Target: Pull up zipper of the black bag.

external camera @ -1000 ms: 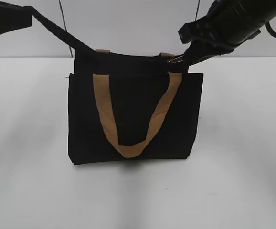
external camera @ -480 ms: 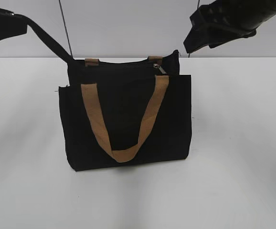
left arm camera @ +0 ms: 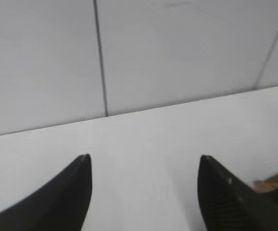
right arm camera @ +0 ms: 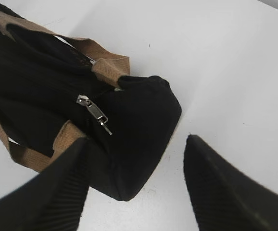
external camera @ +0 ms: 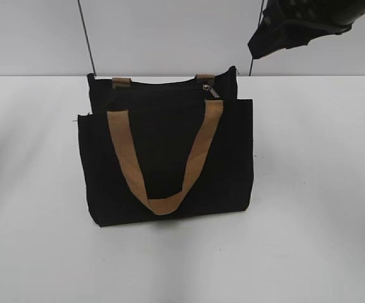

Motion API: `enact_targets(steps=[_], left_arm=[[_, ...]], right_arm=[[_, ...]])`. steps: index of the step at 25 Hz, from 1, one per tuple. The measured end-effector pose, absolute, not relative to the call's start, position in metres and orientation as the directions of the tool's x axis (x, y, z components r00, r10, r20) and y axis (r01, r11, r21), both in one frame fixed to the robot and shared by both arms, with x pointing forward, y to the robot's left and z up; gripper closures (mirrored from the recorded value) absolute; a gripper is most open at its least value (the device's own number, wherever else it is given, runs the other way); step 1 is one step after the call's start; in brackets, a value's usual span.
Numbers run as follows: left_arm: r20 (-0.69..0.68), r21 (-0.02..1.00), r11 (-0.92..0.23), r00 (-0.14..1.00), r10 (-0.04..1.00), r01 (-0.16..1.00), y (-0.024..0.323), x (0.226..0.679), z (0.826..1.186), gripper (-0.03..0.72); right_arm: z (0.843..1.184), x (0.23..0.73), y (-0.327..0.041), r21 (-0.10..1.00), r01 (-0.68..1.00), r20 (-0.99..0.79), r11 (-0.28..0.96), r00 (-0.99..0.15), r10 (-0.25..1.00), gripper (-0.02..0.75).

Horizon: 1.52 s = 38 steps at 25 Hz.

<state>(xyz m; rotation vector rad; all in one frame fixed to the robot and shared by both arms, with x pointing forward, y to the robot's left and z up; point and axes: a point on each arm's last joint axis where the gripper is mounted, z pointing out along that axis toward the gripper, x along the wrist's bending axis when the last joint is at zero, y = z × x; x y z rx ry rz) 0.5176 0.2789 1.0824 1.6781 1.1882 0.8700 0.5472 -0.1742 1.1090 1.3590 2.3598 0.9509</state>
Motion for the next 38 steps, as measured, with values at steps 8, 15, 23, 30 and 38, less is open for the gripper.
enact_targets(steps=[8, 15, 23, 30, 38], left_arm=[[-0.018, 0.917, 0.146, -0.328, 0.944, 0.370, 0.331, 0.520, 1.075, 0.120], [-0.110, 0.851, 0.194, -0.195, 0.975, 0.488, 0.303, 0.522, 1.061, 0.116], [-0.052, 0.743, 0.116, -0.115, 0.992, 0.659, 0.269, 0.515, 1.064, 0.135], [-0.073, 0.527, -0.014, 0.062, 0.995, 0.849, 0.252, 0.513, 1.067, 0.182], [-0.082, 0.349, -0.045, 0.079, 0.993, 0.936, 0.258, 0.527, 1.072, 0.214]], right_arm=[[1.108, 0.543, -0.175, 0.623, 0.689, 0.102, 0.370, -0.541, 0.835, 0.263], [1.105, 0.541, -0.178, 0.589, 0.702, 0.081, 0.400, -0.544, 0.835, 0.263], [1.097, 0.542, -0.215, 0.441, 0.859, 0.098, 0.258, -0.332, 0.938, 0.263], [1.093, 0.539, -0.244, 0.338, 0.924, 0.105, 0.180, -0.227, 0.968, 0.263], [1.091, 0.537, -0.283, 0.261, 0.965, 0.122, 0.024, -0.058, 0.991, 0.263]])
